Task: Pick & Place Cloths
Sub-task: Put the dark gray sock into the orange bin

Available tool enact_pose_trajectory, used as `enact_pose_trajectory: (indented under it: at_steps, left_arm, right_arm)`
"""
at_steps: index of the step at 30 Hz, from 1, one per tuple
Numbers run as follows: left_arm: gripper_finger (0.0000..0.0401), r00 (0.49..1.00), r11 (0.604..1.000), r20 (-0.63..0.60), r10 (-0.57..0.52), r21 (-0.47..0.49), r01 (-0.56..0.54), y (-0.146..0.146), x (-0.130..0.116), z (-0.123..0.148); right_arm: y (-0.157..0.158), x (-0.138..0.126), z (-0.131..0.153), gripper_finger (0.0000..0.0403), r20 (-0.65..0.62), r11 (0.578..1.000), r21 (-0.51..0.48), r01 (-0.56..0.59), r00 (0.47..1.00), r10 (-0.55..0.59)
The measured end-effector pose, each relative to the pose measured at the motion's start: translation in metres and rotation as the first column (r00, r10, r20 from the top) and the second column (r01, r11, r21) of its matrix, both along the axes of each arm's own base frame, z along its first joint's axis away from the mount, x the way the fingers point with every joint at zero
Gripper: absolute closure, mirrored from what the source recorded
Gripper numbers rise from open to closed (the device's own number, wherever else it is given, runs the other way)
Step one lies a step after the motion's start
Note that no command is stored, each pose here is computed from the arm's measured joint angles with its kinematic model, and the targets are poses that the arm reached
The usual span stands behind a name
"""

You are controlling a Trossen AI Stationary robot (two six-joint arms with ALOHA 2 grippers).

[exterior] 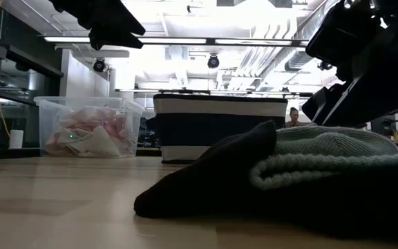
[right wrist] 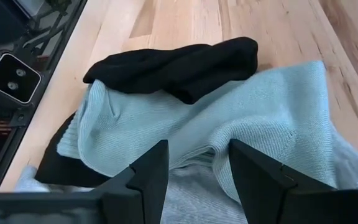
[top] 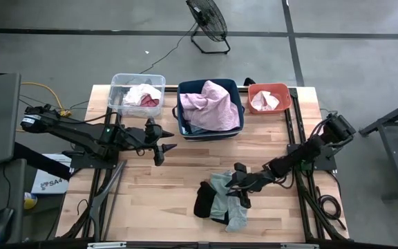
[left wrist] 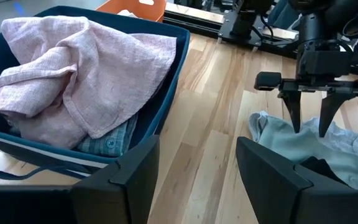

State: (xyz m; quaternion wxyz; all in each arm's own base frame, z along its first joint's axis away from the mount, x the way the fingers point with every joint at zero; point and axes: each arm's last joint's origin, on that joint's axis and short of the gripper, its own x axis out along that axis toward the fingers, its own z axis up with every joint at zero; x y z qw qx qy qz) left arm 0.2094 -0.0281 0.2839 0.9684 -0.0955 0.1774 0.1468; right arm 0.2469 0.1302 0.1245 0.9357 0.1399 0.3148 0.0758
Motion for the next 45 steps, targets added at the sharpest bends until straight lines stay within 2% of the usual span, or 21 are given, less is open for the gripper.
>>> enact_pose_trajectory:
  at_steps: [4,12,16,23,27,31,38,41,45]
  left_arm:
    - [0.0195,1.000,1.000,0.000,0.000,0.000,0.000,0.000,0.000,0.000]
    - [0.0195,1.000,1.000,-0.001,-0.001,-0.001,0.001,0.000,0.000,0.000]
    - [0.0195,1.000,1.000,-0.001,-0.002,-0.001,0.002,0.000,0.000,0.000]
    - [0.0195,1.000,1.000,-0.001,-0.001,-0.004,0.001,0.000,0.000,0.000]
    - [0.0195,1.000,1.000,-0.001,-0.001,-0.004,0.001,0.000,0.000,0.000]
    - [0.0195,1.000,1.000,-0.001,-0.001,-0.005,0.001,0.000,0.000,0.000]
    - [0.0195,1.000,1.000,0.002,0.004,-0.017,-0.004,0.000,0.000,0.000]
    - [0.0195,1.000,1.000,0.002,0.004,-0.018,-0.004,0.000,0.000,0.000]
    - [0.0195,1.000,1.000,0.002,0.004,-0.018,-0.004,0.000,0.000,0.000]
  right_arm:
    - [-0.006,0.003,0.000,0.0243,0.003,1.000,-0.016,-0.001,1.000,0.001]
    - [-0.018,0.009,0.000,0.0248,-0.025,0.999,0.040,-0.016,1.000,0.017]
    - [-0.019,0.008,-0.002,0.0286,-0.044,0.999,0.046,-0.028,0.999,0.030]
    - [-0.019,0.007,-0.003,0.0388,-0.062,0.999,0.041,-0.032,0.997,0.034]
    - [-0.019,0.007,0.001,0.0397,-0.049,0.998,0.044,-0.034,0.998,0.036]
    - [-0.021,0.005,0.016,0.0397,0.014,0.999,0.032,-0.037,0.999,0.036]
    - [-0.028,-0.007,0.063,0.0398,0.209,0.999,-0.044,-0.024,0.977,0.033]
    - [-0.034,-0.017,0.084,0.0398,0.289,0.995,-0.093,0.023,0.957,0.005]
    - [-0.045,-0.032,0.108,0.0398,0.377,0.976,-0.163,0.144,0.923,-0.074]
